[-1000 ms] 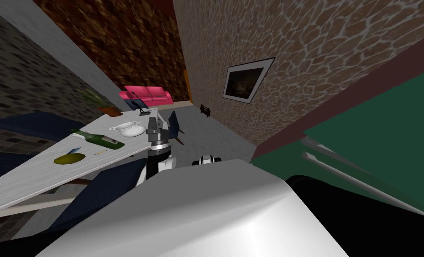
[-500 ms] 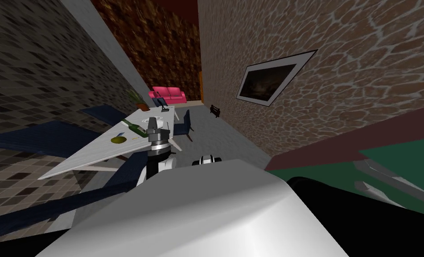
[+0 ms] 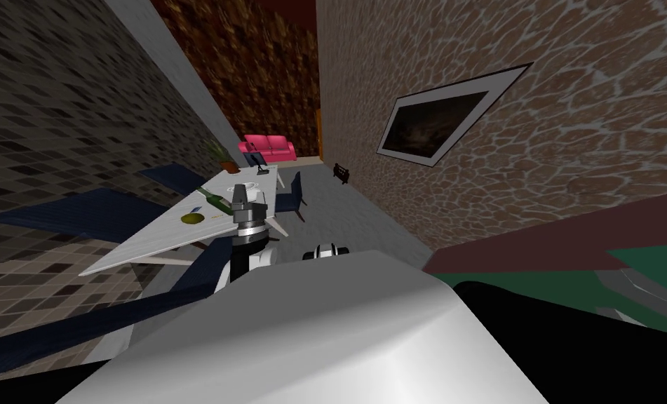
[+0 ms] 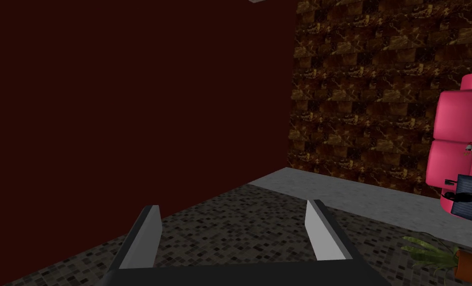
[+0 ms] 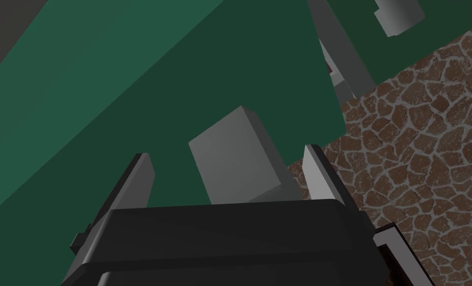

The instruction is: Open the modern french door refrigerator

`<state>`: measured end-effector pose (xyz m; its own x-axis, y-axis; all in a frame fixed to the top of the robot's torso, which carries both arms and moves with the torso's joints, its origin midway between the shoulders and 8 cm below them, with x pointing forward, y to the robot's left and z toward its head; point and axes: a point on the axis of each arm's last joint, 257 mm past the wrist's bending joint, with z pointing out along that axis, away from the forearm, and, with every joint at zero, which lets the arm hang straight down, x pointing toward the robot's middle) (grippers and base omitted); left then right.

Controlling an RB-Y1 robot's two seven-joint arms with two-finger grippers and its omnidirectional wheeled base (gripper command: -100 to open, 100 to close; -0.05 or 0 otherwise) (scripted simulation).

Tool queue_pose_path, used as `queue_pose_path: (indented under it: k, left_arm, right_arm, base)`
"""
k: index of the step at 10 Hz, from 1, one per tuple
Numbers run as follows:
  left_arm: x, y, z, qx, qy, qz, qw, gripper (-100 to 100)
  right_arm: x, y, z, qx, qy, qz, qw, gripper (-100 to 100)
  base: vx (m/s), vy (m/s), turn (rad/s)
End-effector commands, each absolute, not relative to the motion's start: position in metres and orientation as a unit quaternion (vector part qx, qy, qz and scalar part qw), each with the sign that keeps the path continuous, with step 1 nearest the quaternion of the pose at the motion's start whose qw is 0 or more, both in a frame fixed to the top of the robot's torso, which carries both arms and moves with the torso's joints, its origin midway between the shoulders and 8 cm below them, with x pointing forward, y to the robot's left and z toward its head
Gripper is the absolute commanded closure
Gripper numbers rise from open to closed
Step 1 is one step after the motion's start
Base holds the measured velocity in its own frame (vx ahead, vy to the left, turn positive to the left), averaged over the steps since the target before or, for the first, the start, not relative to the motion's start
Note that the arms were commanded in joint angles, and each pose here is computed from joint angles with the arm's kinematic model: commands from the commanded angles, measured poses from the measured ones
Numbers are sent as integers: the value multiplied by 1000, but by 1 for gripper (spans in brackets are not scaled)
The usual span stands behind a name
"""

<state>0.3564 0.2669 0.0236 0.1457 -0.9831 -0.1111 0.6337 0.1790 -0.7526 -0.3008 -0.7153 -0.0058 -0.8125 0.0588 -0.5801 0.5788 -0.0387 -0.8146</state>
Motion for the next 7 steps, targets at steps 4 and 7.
queue_pose_path:
  k: [4,7]
  left_arm:
    - [356,267,24,-282,310,-575,702,0]
    - [356,267,24,-282,310,-575,702,0]
  right_arm:
    - [-308,-708,32,235,666,-681,196,-100]
    - [-305,-706,18,239,671,-674,197,0]
  base:
    - [25,-11,-31]
    - [1,-7,-2]
